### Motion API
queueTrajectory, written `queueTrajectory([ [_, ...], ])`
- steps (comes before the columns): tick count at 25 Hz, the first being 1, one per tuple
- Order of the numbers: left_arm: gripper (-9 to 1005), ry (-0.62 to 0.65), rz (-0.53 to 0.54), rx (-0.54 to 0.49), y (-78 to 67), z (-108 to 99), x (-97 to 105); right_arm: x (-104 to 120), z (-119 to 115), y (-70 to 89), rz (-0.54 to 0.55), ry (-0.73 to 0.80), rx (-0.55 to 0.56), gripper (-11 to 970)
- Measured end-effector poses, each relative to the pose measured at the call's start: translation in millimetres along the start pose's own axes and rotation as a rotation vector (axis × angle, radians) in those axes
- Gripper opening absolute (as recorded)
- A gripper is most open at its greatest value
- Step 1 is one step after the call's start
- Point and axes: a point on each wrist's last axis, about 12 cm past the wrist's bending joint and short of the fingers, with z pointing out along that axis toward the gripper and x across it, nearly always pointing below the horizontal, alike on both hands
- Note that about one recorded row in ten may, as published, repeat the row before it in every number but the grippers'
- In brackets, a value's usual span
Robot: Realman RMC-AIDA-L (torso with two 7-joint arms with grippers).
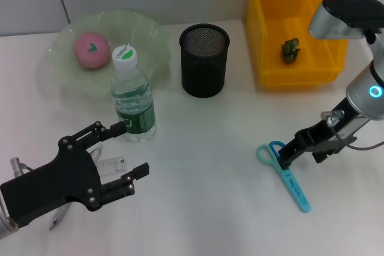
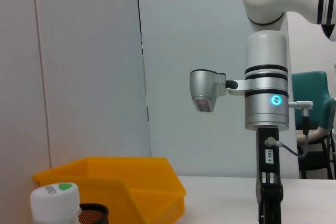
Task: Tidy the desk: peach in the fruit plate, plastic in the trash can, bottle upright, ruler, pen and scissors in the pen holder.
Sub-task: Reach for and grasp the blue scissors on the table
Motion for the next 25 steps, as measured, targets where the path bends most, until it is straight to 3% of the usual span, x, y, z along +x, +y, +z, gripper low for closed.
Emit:
queueTrajectory([
  [14, 786, -0.004, 0.001, 0.005, -1.6, -1, 0, -8, 11, 13.9, -0.074, 0.036, 0.044, 818],
  [25, 786, -0.006, 0.004, 0.010, -1.3, 0, -1, -13, 8, 15.9, -0.098, 0.038, 0.102, 818],
])
